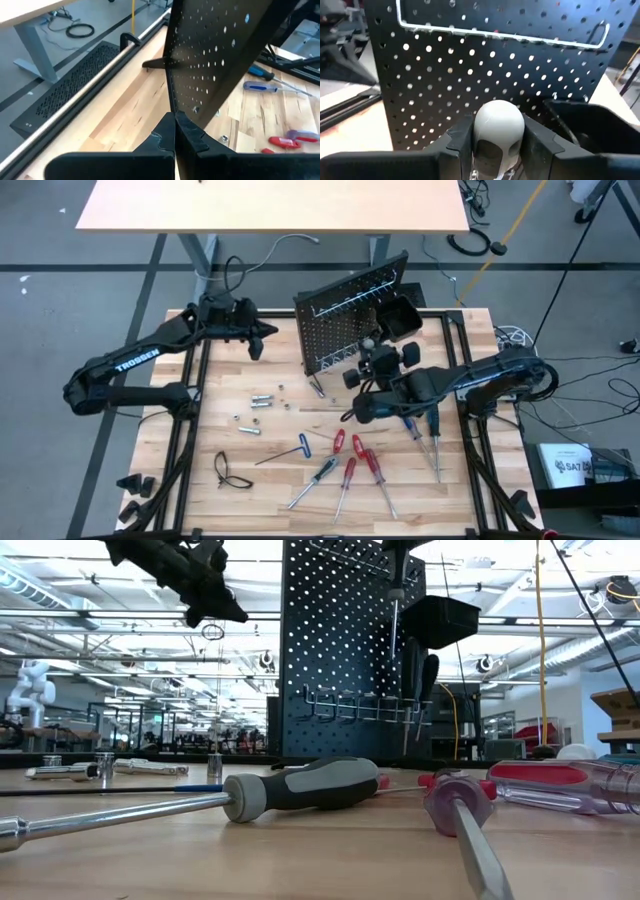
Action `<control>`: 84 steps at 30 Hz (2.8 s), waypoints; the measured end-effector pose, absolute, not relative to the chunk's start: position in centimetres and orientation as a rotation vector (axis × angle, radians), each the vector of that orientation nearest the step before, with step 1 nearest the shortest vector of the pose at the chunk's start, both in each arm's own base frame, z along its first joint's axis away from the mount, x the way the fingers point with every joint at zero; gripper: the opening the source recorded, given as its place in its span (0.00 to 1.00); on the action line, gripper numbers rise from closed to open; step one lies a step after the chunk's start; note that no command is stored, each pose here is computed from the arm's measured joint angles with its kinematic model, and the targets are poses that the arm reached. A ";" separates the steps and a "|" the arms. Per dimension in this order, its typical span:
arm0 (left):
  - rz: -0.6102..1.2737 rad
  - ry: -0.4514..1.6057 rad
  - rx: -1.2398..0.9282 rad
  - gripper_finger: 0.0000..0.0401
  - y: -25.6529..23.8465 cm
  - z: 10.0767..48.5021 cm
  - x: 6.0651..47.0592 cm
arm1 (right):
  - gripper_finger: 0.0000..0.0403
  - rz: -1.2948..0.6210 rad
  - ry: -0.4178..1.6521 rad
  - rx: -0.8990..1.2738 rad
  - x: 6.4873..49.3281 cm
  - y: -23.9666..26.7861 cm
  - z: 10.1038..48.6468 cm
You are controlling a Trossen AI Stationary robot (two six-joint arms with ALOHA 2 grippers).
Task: Hang tools onto peg board
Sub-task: Hang the gray-black screwdriver on the pegboard
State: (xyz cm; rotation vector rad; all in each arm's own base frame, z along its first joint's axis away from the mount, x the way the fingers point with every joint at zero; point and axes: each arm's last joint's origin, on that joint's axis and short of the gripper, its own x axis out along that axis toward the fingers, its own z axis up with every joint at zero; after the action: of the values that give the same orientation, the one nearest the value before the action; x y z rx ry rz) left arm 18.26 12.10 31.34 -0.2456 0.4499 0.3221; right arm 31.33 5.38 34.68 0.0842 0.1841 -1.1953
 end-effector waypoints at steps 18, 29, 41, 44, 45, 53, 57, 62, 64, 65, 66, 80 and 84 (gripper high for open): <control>0.301 0.477 -0.277 0.00 11.5 31.1 18.5 | 0.28 -1.350 0.108 0.100 31.7 3.6 31.3; 0.302 0.477 -0.281 0.00 11.5 31.1 18.5 | 0.28 -1.381 0.133 0.033 33.6 3.1 28.7; 0.309 0.473 -0.302 0.00 11.5 31.1 18.5 | 0.28 -1.383 0.095 0.009 33.2 3.0 29.6; 0.309 0.473 -0.302 0.00 11.5 31.1 18.5 | 0.28 -1.385 0.100 -0.004 33.2 3.0 29.7; 0.309 0.473 -0.303 0.00 11.5 31.1 18.5 | 0.28 -1.388 0.100 -0.005 33.2 2.9 29.6; 0.311 0.473 -0.311 0.00 11.5 31.1 18.5 | 0.28 -1.402 0.123 -0.009 33.6 2.4 29.1; 0.315 0.470 -0.328 0.00 11.5 31.1 18.5 | 0.28 -1.400 0.143 0.002 34.0 2.5 28.4; 0.315 0.471 -0.328 0.00 11.5 31.1 18.5 | 0.28 -1.405 0.171 -0.008 34.8 2.4 27.1; 0.316 0.470 -0.327 0.00 11.5 31.1 18.5 | 0.28 -1.410 0.185 -0.002 35.0 2.2 26.6; 0.316 0.471 -0.328 0.00 11.5 31.1 18.5 | 0.28 -1.412 0.195 -0.002 35.1 2.2 26.3; 0.316 0.470 -0.328 0.00 11.5 31.1 18.5 | 0.28 -1.413 0.202 -0.005 35.3 2.2 26.0; 0.308 0.472 -0.331 0.00 11.5 31.1 18.5 | 0.28 -1.450 0.278 0.080 35.9 0.9 24.3; 0.307 0.473 -0.331 0.00 11.5 31.1 18.5 | 0.28 -1.448 0.299 0.097 35.9 0.9 24.3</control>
State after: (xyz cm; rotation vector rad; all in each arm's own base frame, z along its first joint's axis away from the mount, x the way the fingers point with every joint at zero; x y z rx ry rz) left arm 18.49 11.47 31.05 -0.3313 0.4730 0.3073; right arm 35.94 0.92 24.27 0.0972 0.2995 -1.4479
